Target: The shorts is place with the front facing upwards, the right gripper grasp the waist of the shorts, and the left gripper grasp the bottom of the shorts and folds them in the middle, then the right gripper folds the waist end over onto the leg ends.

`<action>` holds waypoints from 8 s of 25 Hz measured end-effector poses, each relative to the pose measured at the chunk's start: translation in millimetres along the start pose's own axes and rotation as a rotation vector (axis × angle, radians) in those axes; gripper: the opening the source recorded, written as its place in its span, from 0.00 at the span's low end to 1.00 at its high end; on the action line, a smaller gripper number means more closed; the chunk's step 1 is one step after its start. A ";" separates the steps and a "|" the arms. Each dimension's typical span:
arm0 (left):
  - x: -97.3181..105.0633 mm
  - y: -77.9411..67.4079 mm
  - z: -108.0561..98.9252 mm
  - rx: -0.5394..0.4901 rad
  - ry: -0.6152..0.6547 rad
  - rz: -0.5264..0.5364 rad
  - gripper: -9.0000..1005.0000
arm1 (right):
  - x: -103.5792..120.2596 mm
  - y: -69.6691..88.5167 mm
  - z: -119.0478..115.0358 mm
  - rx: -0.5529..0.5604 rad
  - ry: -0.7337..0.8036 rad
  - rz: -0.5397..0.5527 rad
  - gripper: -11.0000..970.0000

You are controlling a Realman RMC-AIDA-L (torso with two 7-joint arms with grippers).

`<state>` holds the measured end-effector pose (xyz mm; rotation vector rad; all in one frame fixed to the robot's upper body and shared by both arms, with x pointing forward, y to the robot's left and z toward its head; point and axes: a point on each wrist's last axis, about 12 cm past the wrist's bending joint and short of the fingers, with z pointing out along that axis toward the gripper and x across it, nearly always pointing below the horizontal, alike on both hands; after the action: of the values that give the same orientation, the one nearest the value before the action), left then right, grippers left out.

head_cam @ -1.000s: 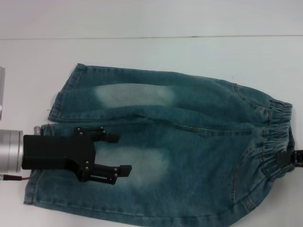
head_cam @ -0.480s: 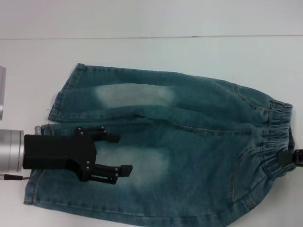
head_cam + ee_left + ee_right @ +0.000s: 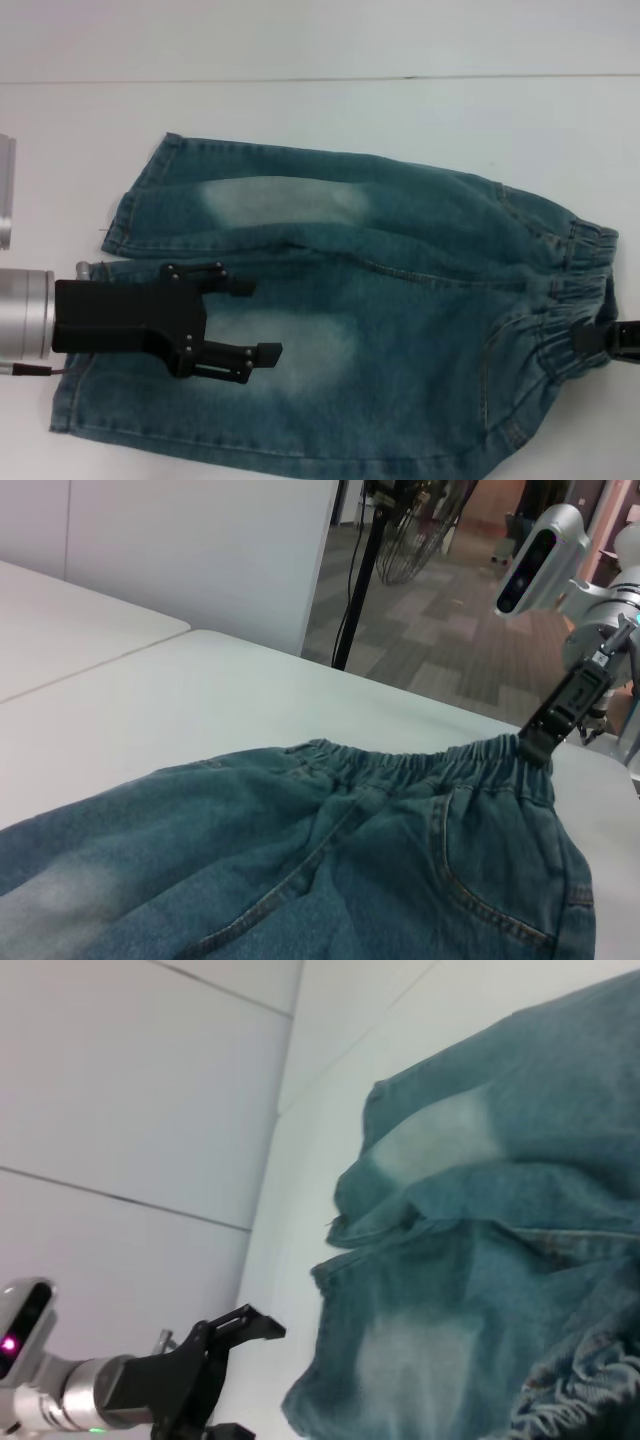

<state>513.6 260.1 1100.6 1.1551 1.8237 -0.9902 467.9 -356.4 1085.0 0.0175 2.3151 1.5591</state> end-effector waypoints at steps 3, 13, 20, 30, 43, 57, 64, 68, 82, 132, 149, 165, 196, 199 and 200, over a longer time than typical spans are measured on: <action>-0.1 0.0 0.3 0.000 -0.001 0.001 0.93 | -0.2 0.6 2.0 -0.008 0.002 -0.003 0.09; 1.0 0.2 0.4 -0.011 -0.012 -0.005 0.93 | 4.5 4.1 0.1 -0.065 -0.026 -0.006 0.07; 1.3 0.1 -0.1 -0.014 -0.016 -0.002 0.93 | 4.2 3.1 -5.4 -0.081 -0.060 0.030 0.07; 1.1 0.3 -1.4 -0.020 -0.027 -0.002 0.93 | -0.5 -3.1 -7.7 0.017 -0.024 0.046 0.06; 4.4 5.5 -40.8 -0.132 -0.041 -0.279 0.93 | -8.0 -0.9 -20.7 0.090 -0.046 -0.075 0.06; 13.3 0.5 -80.3 -0.244 0.118 -0.649 0.93 | -18.4 -7.3 -25.8 0.187 -0.026 -0.191 0.06; 11.7 4.7 -88.9 -0.304 0.173 -0.732 0.93 | -27.7 -6.3 -25.0 0.206 -0.048 -0.209 0.06; 11.4 6.5 -92.8 -0.346 0.218 -0.785 0.93 | -32.0 -8.7 -29.0 0.229 -0.085 -0.201 0.06; 19.0 2.2 -95.8 -0.386 0.347 -0.961 0.93 | -41.6 -5.0 -23.6 0.225 -0.081 -0.217 0.06; 15.7 8.8 -60.7 -0.290 0.447 -0.874 0.43 | -43.7 -2.7 -22.5 0.219 -0.064 -0.233 0.06; 9.9 10.8 -62.9 -0.310 0.427 -0.849 0.09 | -43.9 -1.7 -23.6 0.211 -0.074 -0.225 0.06; -2.4 24.8 -71.0 -0.315 0.177 -0.733 0.09 | -40.2 -9.8 -38.6 0.129 -0.279 -0.114 0.06; 21.3 0.4 -91.8 -0.230 0.305 -1.039 0.51 | -40.2 -9.6 -32.7 0.139 -0.247 -0.139 0.06; 23.3 -1.1 -92.5 -0.235 0.325 -1.054 0.62 | -40.7 -9.1 -32.0 0.138 -0.243 -0.143 0.06; 23.9 -2.0 -92.1 -0.231 0.331 -1.060 0.65 | -40.7 -9.0 -31.6 0.138 -0.240 -0.145 0.06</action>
<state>487.3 349.8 1118.8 0.1294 2.8104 -1.1060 498.5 -396.6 1098.7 0.0663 2.1779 1.2524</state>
